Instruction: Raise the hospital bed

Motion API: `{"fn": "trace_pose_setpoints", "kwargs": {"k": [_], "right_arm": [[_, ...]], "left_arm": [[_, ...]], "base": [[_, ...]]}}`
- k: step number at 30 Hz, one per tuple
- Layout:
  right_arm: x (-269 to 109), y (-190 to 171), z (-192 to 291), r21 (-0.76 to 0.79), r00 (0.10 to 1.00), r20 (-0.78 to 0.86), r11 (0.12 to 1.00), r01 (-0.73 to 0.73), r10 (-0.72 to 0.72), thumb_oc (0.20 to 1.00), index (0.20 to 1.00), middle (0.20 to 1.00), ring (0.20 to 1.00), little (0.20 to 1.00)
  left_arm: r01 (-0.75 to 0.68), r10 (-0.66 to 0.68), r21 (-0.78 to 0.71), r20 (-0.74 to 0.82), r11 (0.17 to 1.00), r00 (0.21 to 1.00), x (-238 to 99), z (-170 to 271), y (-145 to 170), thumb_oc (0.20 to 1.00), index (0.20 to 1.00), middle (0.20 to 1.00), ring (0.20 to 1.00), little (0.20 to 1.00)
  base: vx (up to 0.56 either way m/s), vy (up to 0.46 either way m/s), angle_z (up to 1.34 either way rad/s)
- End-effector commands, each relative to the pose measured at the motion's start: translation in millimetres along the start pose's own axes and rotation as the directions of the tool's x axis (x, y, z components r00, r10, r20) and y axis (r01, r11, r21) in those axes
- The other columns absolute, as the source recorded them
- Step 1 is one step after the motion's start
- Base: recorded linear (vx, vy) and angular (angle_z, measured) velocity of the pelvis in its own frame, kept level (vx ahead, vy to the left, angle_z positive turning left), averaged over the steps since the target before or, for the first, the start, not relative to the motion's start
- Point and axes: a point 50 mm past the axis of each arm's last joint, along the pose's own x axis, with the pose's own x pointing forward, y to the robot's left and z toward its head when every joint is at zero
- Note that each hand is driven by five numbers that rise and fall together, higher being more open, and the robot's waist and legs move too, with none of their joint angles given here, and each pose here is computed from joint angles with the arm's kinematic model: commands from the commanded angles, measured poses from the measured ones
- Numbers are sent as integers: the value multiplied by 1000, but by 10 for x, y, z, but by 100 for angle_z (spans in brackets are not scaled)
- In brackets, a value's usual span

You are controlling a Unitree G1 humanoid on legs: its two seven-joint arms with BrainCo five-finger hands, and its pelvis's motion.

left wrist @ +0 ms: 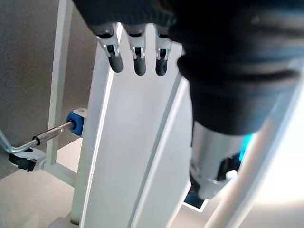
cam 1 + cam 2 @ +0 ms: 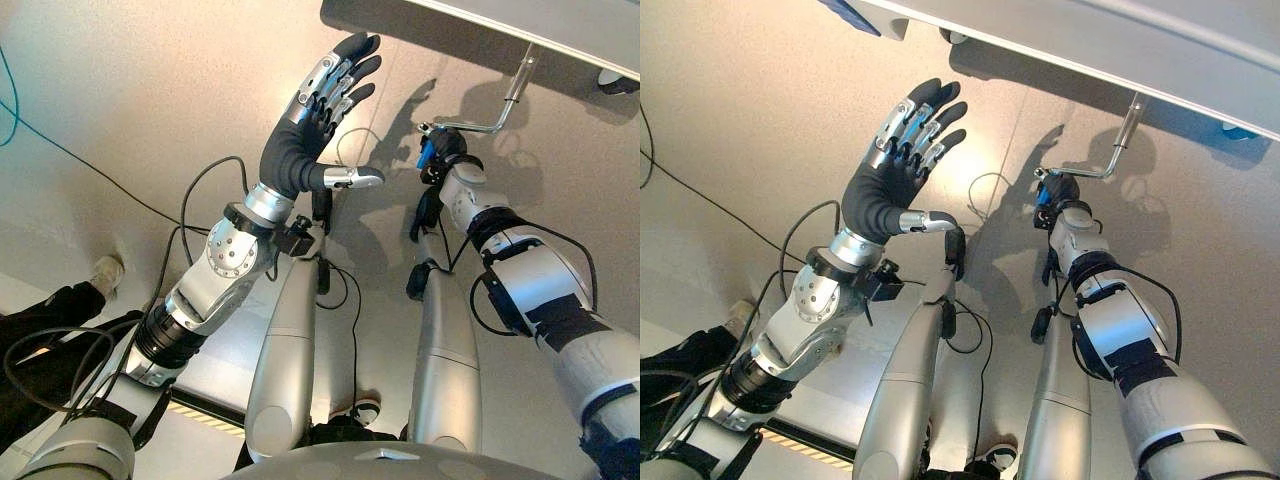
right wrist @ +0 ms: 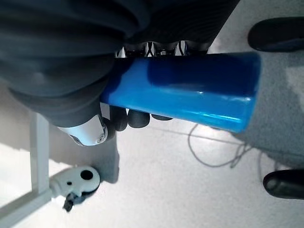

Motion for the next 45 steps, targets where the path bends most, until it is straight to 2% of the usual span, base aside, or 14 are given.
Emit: {"fn": "trace_pose_setpoints", "kwargs": {"k": [1,11,15,33,34,36,37,39,41,45], "right_arm": [[-148,-1065,-181,6,948,-56,949,314,-314,200,200,200,200,200],[-537,-1979,-366,75,837,-102,834,546,-538,200,200,200,200,200],[-689,-2213,-442,60,796,-122,796,603,-593,200,200,200,200,200],[-823,-2417,-400,86,746,-75,740,666,-662,200,200,200,200,200],[-776,-2346,-355,155,763,-35,751,642,-645,200,200,200,200,200],[-710,-2232,-315,179,794,9,782,597,-608,200,200,200,200,200],[-597,-1838,-186,218,875,170,883,416,-454,200,200,200,200,200],[-658,-1531,-93,285,889,308,924,254,-339,200,200,200,200,200],[-809,-1239,27,303,873,443,950,68,-204,200,200,200,200,200],[-1068,-903,206,271,807,590,949,-162,-30,200,200,200,200,200]], "left_arm": [[28,-22,-39,141,999,990,-18,229,-81,1000,1000,1000,1000,1000],[35,-35,-1,120,999,992,-36,226,-17,1000,1000,1000,1000,1000],[35,-36,6,132,999,991,-41,259,6,1000,1000,1000,1000,1000],[-23,19,25,140,999,990,-87,298,110,1000,1000,1000,1000,1000],[-38,34,25,145,999,989,-96,305,125,1000,1000,1000,1000,1000],[-54,49,27,151,998,987,-106,313,145,1000,1000,1000,1000,1000],[-88,79,46,171,995,982,-132,357,196,1000,1000,1000,1000,1000],[-110,99,53,176,993,979,-163,370,216,1000,1000,1000,1000,1000],[-135,120,72,182,988,976,-191,392,252,1000,1000,1000,1000,1000],[-156,137,99,171,983,976,-248,412,299,1000,1000,1000,1000,1000]], "base": [[0,0,0],[-7,-17,-1],[-6,-10,1],[-7,-20,-4],[0,0,0],[0,0,0],[0,0,0],[1,1,-2],[4,10,-7],[4,21,-13]]}}
